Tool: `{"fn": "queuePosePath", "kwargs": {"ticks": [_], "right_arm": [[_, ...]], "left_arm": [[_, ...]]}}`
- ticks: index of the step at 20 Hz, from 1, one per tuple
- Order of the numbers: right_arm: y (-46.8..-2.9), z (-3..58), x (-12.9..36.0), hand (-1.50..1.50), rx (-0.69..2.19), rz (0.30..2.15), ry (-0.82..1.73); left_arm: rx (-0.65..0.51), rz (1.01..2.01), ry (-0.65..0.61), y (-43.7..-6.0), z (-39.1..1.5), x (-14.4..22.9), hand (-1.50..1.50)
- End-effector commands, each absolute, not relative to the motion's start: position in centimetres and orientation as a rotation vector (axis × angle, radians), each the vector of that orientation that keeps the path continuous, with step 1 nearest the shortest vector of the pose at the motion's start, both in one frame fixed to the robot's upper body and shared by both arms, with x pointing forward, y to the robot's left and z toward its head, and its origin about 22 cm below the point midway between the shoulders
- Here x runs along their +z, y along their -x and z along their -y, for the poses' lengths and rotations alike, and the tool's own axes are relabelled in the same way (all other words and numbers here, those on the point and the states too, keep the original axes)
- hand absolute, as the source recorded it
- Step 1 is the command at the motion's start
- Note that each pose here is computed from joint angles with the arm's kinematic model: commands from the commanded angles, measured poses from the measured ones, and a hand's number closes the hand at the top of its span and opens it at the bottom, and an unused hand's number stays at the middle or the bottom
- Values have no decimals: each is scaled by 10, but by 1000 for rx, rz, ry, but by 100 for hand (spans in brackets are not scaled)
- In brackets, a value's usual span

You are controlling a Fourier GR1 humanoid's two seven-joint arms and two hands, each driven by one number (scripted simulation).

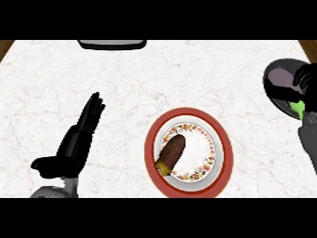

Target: Pick the eggplant from the plate and place it in the pan

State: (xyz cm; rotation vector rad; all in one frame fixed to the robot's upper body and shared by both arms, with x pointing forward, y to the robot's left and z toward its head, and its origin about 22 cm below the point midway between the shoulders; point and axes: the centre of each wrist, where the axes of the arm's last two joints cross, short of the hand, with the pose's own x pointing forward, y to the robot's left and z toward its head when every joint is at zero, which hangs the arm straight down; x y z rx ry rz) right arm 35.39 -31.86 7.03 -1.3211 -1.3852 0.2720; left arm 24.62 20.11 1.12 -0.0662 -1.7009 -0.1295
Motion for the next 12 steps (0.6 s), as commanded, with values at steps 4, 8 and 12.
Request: {"fn": "queuePosePath", "kwargs": {"ticks": [4, 8, 12], "right_arm": [[-371, 370, 50, 150, 112, 1396, 1501], [-371, 416, 64, 150, 73, 1406, 1493], [-373, 433, 70, 150, 62, 1429, 1499]], "left_arm": [[-152, 1690, 88, -246, -188, 10, 0], [-162, 1712, 93, -247, -196, 6, 0], [-145, 1711, 95, -248, -181, 15, 0]]}}
